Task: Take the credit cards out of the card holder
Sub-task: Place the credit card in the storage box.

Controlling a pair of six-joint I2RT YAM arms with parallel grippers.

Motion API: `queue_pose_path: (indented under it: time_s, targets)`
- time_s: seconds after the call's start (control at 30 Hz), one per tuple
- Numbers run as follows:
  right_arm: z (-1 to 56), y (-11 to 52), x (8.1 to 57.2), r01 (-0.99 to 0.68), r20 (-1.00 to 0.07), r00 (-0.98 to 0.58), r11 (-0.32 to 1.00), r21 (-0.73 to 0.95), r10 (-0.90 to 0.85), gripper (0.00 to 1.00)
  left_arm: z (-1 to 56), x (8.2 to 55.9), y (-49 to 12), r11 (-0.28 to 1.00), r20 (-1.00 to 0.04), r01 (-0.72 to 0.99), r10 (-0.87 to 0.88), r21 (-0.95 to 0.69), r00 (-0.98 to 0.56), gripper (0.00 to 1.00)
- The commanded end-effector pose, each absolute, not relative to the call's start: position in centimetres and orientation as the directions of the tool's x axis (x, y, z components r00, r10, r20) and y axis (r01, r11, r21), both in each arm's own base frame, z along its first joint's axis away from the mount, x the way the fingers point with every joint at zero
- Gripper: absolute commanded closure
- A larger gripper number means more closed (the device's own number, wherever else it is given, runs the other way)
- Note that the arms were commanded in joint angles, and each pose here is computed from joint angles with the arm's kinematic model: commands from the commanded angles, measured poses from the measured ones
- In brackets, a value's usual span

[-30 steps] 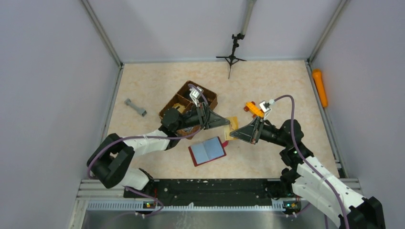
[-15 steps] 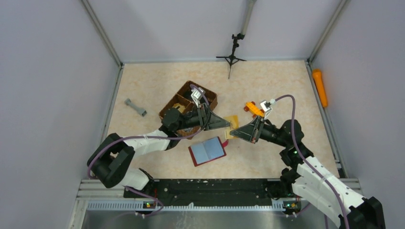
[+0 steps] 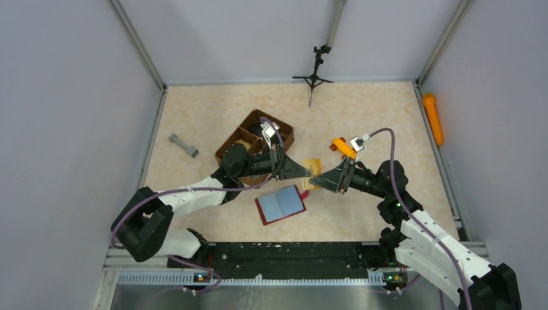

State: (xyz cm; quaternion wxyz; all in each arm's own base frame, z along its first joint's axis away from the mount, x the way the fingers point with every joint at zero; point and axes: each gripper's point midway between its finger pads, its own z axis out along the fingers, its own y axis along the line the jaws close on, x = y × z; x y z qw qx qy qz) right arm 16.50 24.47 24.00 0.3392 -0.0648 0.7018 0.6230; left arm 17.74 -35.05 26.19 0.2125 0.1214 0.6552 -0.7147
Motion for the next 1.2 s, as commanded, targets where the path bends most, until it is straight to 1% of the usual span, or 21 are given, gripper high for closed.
queue_pose_path:
  time_s: [0.0,0.07,0.1,0.13,0.17,0.2,0.27,0.37,0.4,0.43,0.5,0.57,0.63,0.73,0.77,0.8,0.87,0.9,1.0,1.07,1.17]
  targets:
    - [25.0,24.0,17.1,-0.568,-0.629,-0.707,0.271,0.777,0.322,0.54,27.0,19.1,-33.9,0.082,-0.565,0.56,-0.135,-0.825,-0.814,1.0]
    - [24.6,23.6,17.4,-0.566,-0.647,-0.691,0.317,0.761,0.322,0.49,26.2,20.7,-32.4,0.259,-0.622,0.582,-0.108,-0.771,-0.775,1.0]
    - [24.3,23.4,17.6,-0.562,-0.655,-0.684,0.341,0.754,0.321,0.49,25.4,21.8,-31.2,0.385,-0.651,0.578,-0.085,-0.72,-0.754,1.0]
    - [24.2,23.2,17.7,-0.564,-0.666,-0.674,0.359,0.744,0.32,0.49,24.4,22.7,-29.7,0.511,-0.678,0.563,-0.053,-0.649,-0.733,1.0]
    - [24.1,23.0,17.7,-0.571,-0.678,-0.662,0.372,0.732,0.319,0.49,23.2,23.3,-28.0,0.628,-0.674,0.518,-0.016,-0.581,-0.738,1.0]
    - [24.1,22.8,17.7,-0.575,-0.687,-0.653,0.383,0.723,0.319,0.49,22.6,24.2,-26.6,0.704,-0.688,0.496,0.014,-0.509,-0.726,1.0]
    - [24.2,22.5,17.8,-0.581,-0.702,-0.634,0.399,0.709,0.325,0.48,22.3,25.5,-24.4,0.808,-0.696,0.453,0.076,-0.377,-0.714,1.0]
    - [24.6,22.4,17.9,-0.584,-0.708,-0.624,0.404,0.704,0.331,0.48,21.7,27.4,-21.1,0.908,-0.685,0.381,0.166,-0.174,-0.709,1.0]
    - [24.7,22.4,17.9,-0.585,-0.709,-0.623,0.404,0.703,0.331,0.48,21.5,28.0,-20.1,0.928,-0.677,0.359,0.2,-0.102,-0.709,0.97]
    - [24.8,22.4,17.9,-0.584,-0.709,-0.623,0.406,0.703,0.331,0.48,21.5,28.7,-18.6,0.947,-0.668,0.321,0.228,-0.017,-0.708,0.91]
    - [24.9,22.3,17.9,-0.586,-0.713,-0.619,0.411,0.699,0.33,0.48,21.4,29.7,-16.6,0.959,-0.639,0.26,0.271,0.113,-0.72,0.87]
    - [25.0,22.2,18.0,-0.584,-0.714,-0.615,0.416,0.697,0.333,0.48,21.2,30.8,-14.8,0.946,-0.602,0.216,0.322,0.242,-0.731,0.87]
    - [25.1,22.2,17.9,-0.586,-0.716,-0.612,0.415,0.696,0.337,0.48,21.1,31.7,-13.2,0.907,-0.553,0.195,0.386,0.373,-0.738,0.87]
    - [25.3,22.1,18.0,-0.587,-0.717,-0.605,0.415,0.695,0.345,0.48,19.9,33.2,-11.8,0.825,-0.461,0.197,0.475,0.53,-0.75,0.92]
    - [25.3,22.1,18.0,-0.587,-0.717,-0.605,0.415,0.695,0.346,0.48,19.6,33.7,-11.5,0.803,-0.442,0.192,0.49,0.564,-0.751,0.96]
    - [25.4,22.1,18.0,-0.587,-0.716,-0.604,0.412,0.697,0.35,0.48,19.1,34.3,-11.6,0.791,-0.432,0.192,0.5,0.58,-0.751,1.0]
    - [25.4,22.2,18.1,-0.586,-0.713,-0.604,0.407,0.701,0.356,0.48,18.4,34.7,-12.4,0.796,-0.412,0.216,0.5,0.566,-0.762,1.0]
    - [25.4,22.2,18.2,-0.583,-0.71,-0.607,0.406,0.704,0.358,0.48,18.0,34.6,-13.2,0.818,-0.419,0.234,0.489,0.526,-0.765,1.0]
    - [25.0,22.3,18.4,-0.574,-0.704,-0.617,0.411,0.708,0.352,0.48,17.7,34.1,-15.8,0.884,-0.49,0.282,0.446,0.373,-0.749,1.0]
    - [24.7,22.5,18.6,-0.57,-0.702,-0.623,0.415,0.709,0.345,0.48,17.9,33.6,-17.3,0.901,-0.543,0.329,0.434,0.284,-0.719,1.0]
    - [24.5,22.8,18.8,-0.569,-0.699,-0.631,0.41,0.713,0.338,0.48,17.9,32.8,-18.0,0.91,-0.569,0.354,0.413,0.217,-0.712,1.0]
